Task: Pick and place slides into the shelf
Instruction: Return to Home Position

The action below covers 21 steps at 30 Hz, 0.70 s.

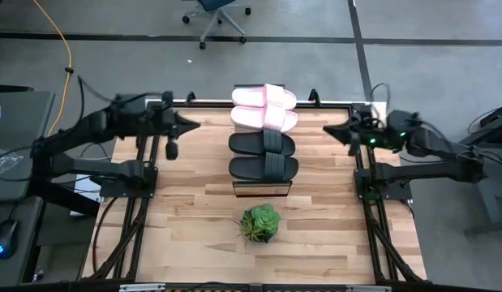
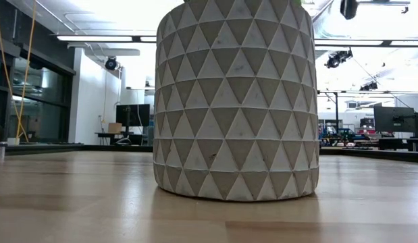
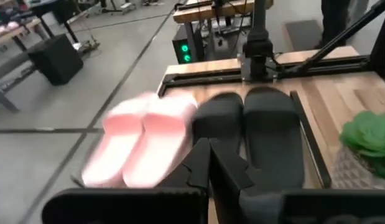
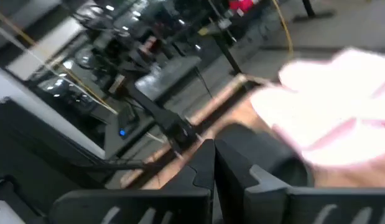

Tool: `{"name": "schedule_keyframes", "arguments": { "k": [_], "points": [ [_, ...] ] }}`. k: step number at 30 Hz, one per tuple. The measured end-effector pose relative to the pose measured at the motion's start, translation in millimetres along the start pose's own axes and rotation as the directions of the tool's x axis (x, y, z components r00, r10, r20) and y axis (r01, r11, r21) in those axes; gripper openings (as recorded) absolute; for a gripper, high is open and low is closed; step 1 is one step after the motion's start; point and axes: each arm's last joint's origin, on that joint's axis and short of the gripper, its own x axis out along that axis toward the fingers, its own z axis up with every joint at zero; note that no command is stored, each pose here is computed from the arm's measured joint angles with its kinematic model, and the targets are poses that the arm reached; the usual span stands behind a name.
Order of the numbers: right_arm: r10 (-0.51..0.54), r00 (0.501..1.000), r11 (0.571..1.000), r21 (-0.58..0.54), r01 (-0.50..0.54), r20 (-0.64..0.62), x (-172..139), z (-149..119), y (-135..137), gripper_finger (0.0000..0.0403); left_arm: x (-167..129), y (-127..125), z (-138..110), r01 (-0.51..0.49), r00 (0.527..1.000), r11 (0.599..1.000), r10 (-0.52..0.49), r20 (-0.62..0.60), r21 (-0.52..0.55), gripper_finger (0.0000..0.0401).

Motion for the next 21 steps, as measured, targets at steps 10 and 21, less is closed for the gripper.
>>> {"name": "schedule_keyframes", "arguments": {
  "k": [10,21],
  "points": [
    [-0.132,0.972,0.975,0.151,0.163,-0.195,19.4,-67.7,-41.1,0.0,-13.7,-21.7,-90.9,-0.02,0.996,0.995,0.011,-0.094,-0.102,0.0],
    [-0.228,0.954,0.948,0.179,0.263,-0.193,20.3,-74.3,-53.4,0.0,2.1,-24.0,-104.3,-0.033,0.983,0.995,0.015,-0.182,-0.095,0.0]
  ]
}}
